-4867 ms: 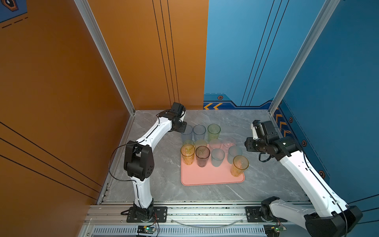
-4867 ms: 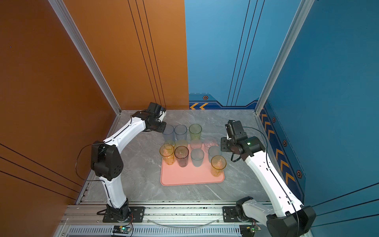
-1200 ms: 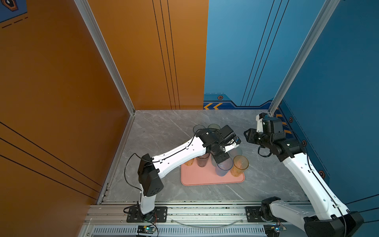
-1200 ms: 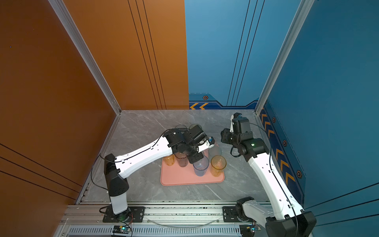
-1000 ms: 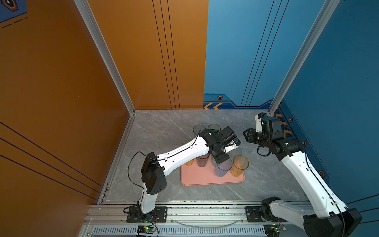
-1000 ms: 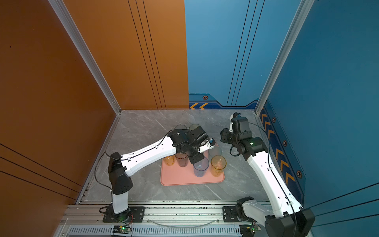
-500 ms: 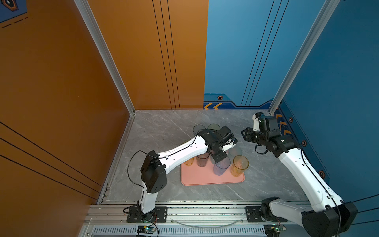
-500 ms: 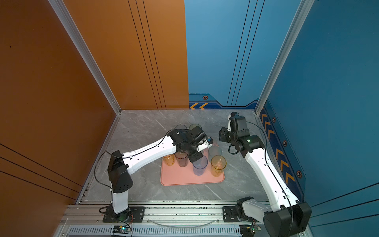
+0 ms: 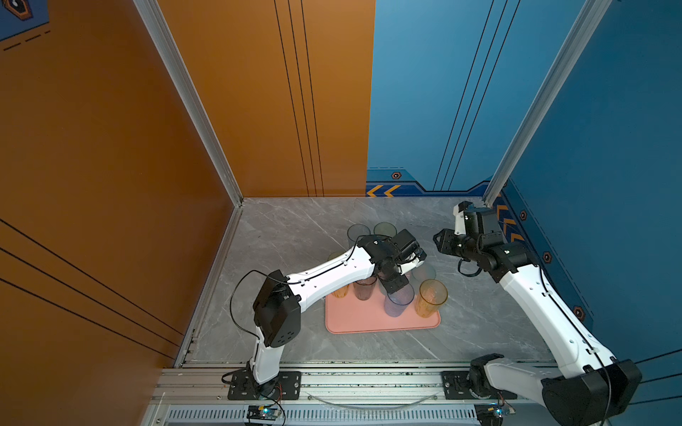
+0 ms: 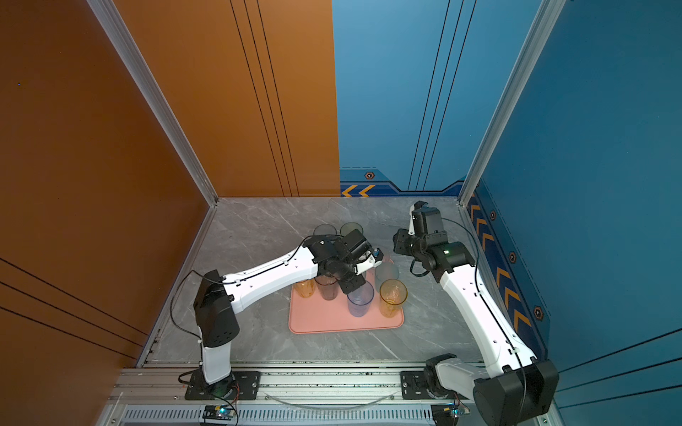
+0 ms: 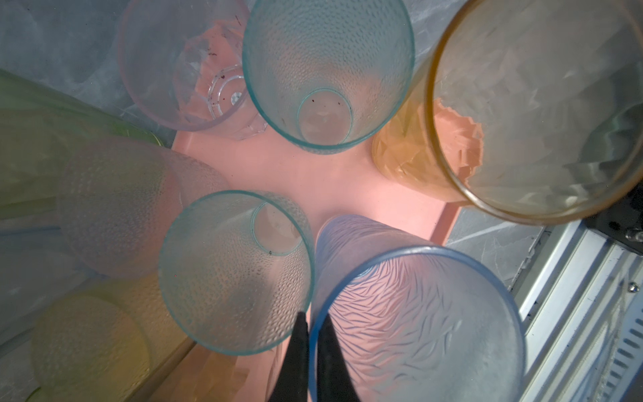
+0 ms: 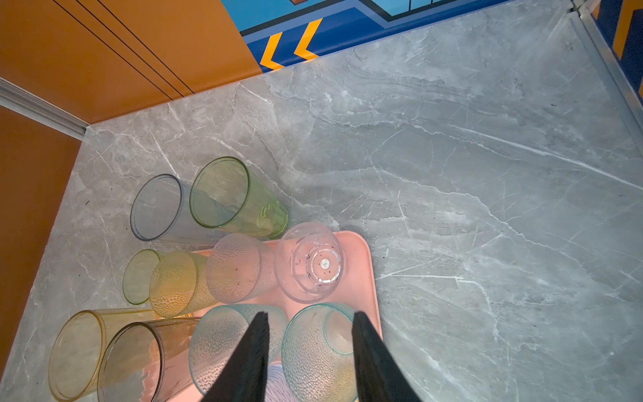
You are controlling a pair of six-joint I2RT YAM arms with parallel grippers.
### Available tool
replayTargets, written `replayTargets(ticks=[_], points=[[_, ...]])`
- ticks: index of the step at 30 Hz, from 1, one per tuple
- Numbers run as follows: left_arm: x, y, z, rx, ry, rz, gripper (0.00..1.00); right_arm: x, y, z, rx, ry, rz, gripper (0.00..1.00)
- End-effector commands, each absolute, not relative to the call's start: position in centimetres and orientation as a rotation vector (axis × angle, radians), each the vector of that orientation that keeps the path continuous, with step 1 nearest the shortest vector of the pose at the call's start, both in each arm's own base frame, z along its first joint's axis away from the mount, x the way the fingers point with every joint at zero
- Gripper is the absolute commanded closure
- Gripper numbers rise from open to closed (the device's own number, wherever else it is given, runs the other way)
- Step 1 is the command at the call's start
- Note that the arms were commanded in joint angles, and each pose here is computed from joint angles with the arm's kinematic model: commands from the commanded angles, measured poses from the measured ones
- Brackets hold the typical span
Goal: Place the glasses into the tray
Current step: Place the glass on the tray.
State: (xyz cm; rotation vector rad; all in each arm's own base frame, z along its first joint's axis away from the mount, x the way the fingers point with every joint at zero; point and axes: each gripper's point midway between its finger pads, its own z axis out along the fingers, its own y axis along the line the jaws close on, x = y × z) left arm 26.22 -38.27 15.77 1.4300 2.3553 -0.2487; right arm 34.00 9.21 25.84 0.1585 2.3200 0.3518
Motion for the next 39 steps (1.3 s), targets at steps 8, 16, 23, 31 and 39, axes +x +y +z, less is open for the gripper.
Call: replayTargets(ticks=[8,16,23,31,39], points=[[26.5,-37.9,15.5,1.396,2.375,-0.254,0.98,34.6,10.2,26.6,0.117,2.304,0.375,0.61],[26.3,-37.8,16.1,1.390,2.368,-0.265,0.88,34.6,10.3,26.5,0.113,2.307,0.376,0.61],[26.0,-37.7,17.0,1.380,2.355,-0.288,0.79,34.7,10.5,26.4,0.108,2.311,0.377,0.61],[25.9,-37.5,18.3,1.363,2.325,-0.300,0.76,34.8,10.9,26.3,0.096,2.317,0.380,0.61],[25.8,-37.5,21.0,1.319,2.263,-0.368,0.77,34.8,11.1,26.1,0.092,2.324,0.379,0.60]])
